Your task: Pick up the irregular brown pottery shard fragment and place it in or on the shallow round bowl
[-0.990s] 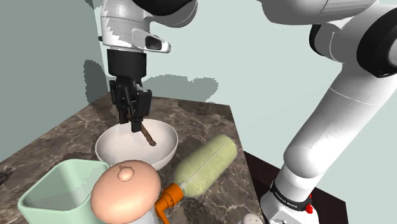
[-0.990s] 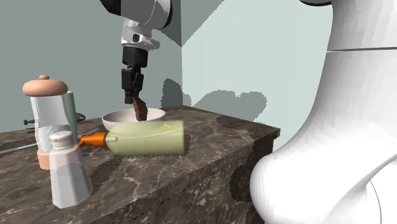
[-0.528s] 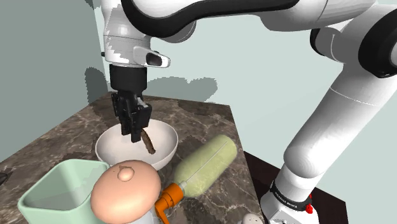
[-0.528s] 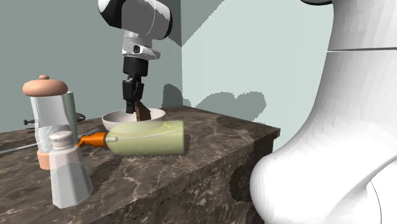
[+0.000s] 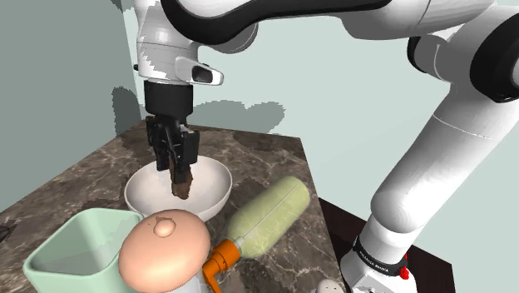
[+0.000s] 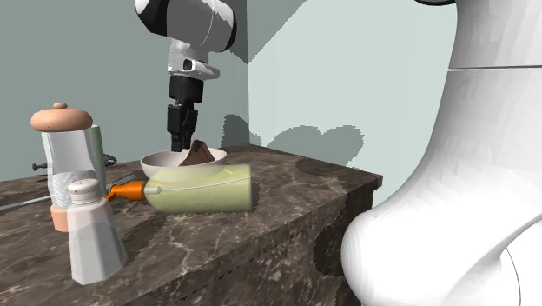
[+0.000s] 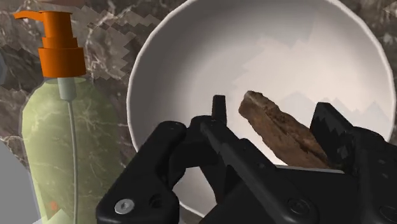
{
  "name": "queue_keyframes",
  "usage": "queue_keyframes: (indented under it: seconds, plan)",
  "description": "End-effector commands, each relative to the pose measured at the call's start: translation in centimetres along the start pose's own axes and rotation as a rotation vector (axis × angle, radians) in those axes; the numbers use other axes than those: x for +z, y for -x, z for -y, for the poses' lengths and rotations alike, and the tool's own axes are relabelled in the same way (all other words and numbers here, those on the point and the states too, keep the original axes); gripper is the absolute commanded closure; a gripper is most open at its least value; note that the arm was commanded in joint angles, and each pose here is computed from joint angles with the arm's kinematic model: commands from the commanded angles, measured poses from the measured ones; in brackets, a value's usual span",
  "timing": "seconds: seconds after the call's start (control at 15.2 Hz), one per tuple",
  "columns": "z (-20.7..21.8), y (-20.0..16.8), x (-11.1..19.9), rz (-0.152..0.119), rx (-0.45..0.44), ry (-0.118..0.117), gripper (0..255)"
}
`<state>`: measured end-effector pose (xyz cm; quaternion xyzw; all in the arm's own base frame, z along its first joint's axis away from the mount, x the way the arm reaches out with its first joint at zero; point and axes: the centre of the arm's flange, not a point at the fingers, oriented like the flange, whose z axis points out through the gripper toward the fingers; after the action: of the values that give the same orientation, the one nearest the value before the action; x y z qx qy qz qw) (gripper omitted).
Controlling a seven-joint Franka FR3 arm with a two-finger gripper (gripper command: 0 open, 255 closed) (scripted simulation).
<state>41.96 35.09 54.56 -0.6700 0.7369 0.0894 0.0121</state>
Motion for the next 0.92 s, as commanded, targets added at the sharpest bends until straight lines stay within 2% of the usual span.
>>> queue_keyframes:
  seconds: [0.0,0.26,0.86]
  plan:
    - [0.7,-1.3,-1.5,0.014,0.051,-0.01,0]
    - [1.6,-3.9,-5.5,0.055,0.156,-0.032,0]
    - [1.7,-3.6,-1.5,0.055,0.156,-0.032,0]
